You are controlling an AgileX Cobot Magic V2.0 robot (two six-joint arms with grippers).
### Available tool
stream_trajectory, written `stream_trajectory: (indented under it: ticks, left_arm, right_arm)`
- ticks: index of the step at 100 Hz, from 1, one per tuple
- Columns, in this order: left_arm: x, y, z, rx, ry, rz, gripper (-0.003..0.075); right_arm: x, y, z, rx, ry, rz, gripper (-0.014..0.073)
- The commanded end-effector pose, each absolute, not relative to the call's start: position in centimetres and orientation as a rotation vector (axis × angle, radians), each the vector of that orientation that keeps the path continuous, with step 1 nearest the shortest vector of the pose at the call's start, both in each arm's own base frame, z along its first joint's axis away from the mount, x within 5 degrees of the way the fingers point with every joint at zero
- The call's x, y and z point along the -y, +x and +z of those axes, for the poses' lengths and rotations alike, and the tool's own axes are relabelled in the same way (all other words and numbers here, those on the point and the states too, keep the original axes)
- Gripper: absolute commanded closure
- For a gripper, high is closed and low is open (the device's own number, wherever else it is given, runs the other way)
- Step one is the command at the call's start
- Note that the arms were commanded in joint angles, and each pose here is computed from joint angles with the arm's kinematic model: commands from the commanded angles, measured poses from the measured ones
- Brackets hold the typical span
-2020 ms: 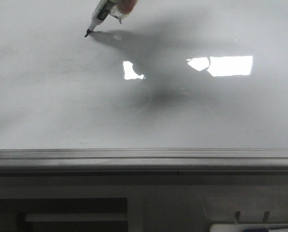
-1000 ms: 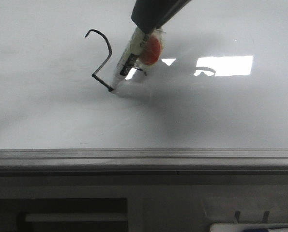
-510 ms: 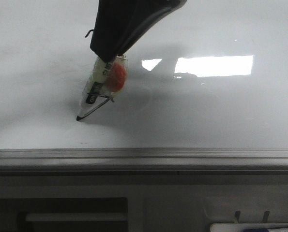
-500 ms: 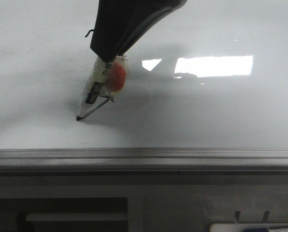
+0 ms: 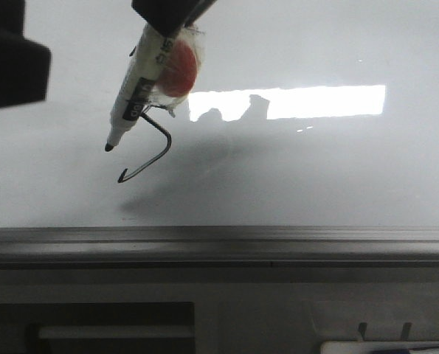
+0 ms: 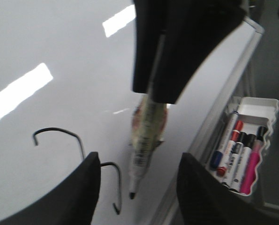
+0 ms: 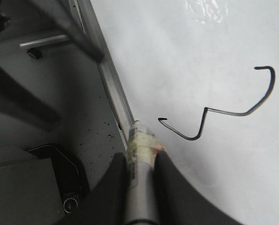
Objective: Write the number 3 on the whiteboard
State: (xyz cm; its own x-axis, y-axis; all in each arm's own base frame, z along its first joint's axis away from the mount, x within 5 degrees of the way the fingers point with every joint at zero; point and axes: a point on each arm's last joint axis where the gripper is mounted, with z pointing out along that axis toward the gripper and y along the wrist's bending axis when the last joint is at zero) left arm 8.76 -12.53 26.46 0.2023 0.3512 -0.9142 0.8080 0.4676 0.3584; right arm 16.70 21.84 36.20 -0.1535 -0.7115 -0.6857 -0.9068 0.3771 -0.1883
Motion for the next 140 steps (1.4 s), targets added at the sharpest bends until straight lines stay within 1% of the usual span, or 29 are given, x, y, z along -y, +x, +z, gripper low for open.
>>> stream_trajectory:
  ticks: [1, 16, 37, 81, 84, 88, 91, 96, 99, 101, 105, 140]
  left_arm:
    - [13.8, 8.9, 27.7, -1.308, 1.079, -0.495, 0.0386]
    - [14.8, 10.0, 27.0, -1.317, 1.065, -0.496, 0.0384]
    - [15.3, 11.5, 26.6, -1.359, 1.022, -0.472, 0.0384]
    - [15.5, 11.9, 26.1, -1.376, 1.053, -0.447, 0.0391]
    - [15.5, 11.9, 26.1, -1.376, 1.053, -0.447, 0.0407]
    - [15.5, 11.9, 26.1, -1.378, 1.054, -0.446, 0.0459]
    - [15.5, 11.9, 26.1, -1.378, 1.054, -0.446, 0.0505]
    - [15.5, 11.9, 26.0, -1.381, 1.056, -0.445, 0.0606]
    - [15.5, 11.8, 26.0, -1.379, 1.058, -0.444, 0.0643]
    - [15.5, 11.8, 26.0, -1.379, 1.059, -0.444, 0.0689]
    - [15.5, 11.8, 26.0, -1.374, 1.066, -0.441, 0.0741]
    - [15.5, 11.8, 26.0, -1.372, 1.069, -0.44, 0.0741]
  right_arm:
    - [-21.5, 16.4, 38.5, -1.835, -1.324, 0.378, 0.0636]
    - [-21.7, 16.2, 38.5, -1.842, -1.327, 0.4, 0.0636]
    - [-21.8, 15.7, 38.3, -1.86, -1.348, 0.425, 0.0636]
    - [-21.9, 15.6, 38.5, -1.861, -1.329, 0.463, 0.0636]
    - [-21.9, 15.6, 38.5, -1.861, -1.329, 0.465, 0.0636]
    - [-21.9, 15.6, 38.5, -1.861, -1.329, 0.464, 0.0636]
    - [-21.9, 15.6, 38.5, -1.861, -1.329, 0.464, 0.0636]
    - [-22.0, 15.6, 38.5, -1.859, -1.327, 0.465, 0.0636]
    - [-22.0, 15.6, 38.5, -1.858, -1.327, 0.465, 0.0636]
    - [-22.0, 15.6, 38.5, -1.858, -1.327, 0.465, 0.0636]
    - [-22.0, 15.6, 38.5, -1.858, -1.327, 0.465, 0.0636]
    - [-22.0, 15.6, 38.5, -1.862, -1.322, 0.478, 0.0636]
